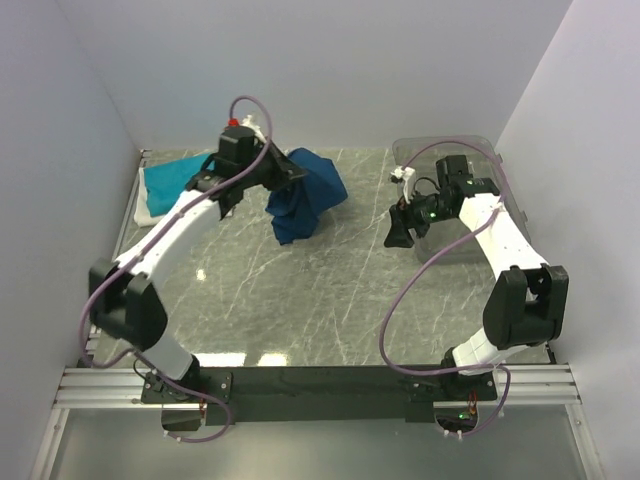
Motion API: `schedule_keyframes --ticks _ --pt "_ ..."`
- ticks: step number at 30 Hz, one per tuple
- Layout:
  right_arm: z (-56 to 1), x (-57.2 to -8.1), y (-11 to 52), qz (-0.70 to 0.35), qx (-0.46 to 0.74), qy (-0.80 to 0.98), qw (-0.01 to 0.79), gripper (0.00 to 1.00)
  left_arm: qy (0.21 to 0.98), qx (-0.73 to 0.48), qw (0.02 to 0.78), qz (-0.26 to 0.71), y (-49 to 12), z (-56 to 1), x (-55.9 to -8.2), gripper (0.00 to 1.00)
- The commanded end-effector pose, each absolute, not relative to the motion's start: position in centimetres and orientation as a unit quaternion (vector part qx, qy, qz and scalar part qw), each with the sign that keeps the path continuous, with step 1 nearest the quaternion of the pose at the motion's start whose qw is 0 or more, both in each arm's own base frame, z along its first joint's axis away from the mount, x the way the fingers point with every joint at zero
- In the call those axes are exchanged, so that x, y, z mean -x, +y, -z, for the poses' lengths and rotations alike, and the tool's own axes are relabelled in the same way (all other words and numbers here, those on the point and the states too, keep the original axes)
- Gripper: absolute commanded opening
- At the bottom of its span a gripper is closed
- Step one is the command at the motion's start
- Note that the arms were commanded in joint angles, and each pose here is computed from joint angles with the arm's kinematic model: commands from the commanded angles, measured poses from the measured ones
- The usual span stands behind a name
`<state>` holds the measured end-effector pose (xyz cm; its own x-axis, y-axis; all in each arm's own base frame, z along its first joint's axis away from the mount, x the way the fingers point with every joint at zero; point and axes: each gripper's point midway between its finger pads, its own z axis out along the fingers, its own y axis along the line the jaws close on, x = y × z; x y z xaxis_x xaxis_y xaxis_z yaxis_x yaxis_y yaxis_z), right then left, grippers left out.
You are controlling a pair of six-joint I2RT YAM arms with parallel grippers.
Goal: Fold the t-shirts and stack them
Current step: Flatten the tshirt out
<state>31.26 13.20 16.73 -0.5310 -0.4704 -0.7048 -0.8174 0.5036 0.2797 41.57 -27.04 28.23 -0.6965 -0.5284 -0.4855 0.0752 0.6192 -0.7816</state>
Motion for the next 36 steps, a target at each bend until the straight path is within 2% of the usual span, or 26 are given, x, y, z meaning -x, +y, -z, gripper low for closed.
schedule_keyframes --ticks 1,4,8,12,19,24,27,28,30,31,32,36 --pt "-19.4 -31.4 15.1 -0.307 0.438 0.781 0.321 0.76 0.797 0.106 0.373 0.463 -26.5 -32.1 -39.0 0.0" --pt "-20.3 -31.8 17.4 -0.321 0.442 0.766 0.338 0.76 0.793 0.107 0.37 0.472 -25.9 -32.7 -37.8 0.0" --pt "-22.2 -32.9 20.6 -0.363 0.386 0.769 0.356 0.76 0.796 0.114 0.355 0.478 -25.6 -32.1 -36.3 0.0" --pt "-23.9 -35.1 23.6 -0.36 0.367 0.759 0.4 0.77 0.79 0.127 0.358 0.48 -24.7 -32.4 -34.6 0.0" --pt "-21.9 -37.0 27.1 -0.37 0.348 0.778 0.369 0.76 0.789 0.147 0.358 0.477 -23.5 -31.4 -32.8 0.0" --pt "-20.3 -36.2 29.0 -0.378 0.358 0.785 0.337 0.74 0.788 0.156 0.362 0.473 -22.9 -31.3 -32.2 0.0" --pt "-20.1 -35.7 29.6 -0.386 0.362 0.784 0.325 0.62 0.789 0.16 0.364 0.468 -22.6 -31.3 -32.0 0.0" --pt "-20.6 -35.2 29.7 -0.399 0.368 0.777 0.321 0.46 0.79 0.161 0.365 0.466 -22.5 -31.2 -31.9 0.0" --pt "-21.3 -34.4 29.7 -0.406 0.381 0.768 0.317 0.24 0.794 0.163 0.368 0.456 -22.2 -30.9 -31.8 0.01" --pt "-22.3 -33.9 29.5 -0.408 0.388 0.761 0.322 0.06 0.796 0.167 0.371 0.448 -21.9 -30.6 -31.9 0.0" --pt "-22.9 -33.4 29.4 -0.41 0.405 0.749 0.326 0.0 0.8 0.168 0.372 0.44 -21.6 -30.2 -32.0 0.0" --pt "-25.9 -29.9 28.1 -0.42 0.454 0.718 0.318 0.0 0.817 0.168 0.379 0.4 -20.5 -28.3 -31.9 0.02"
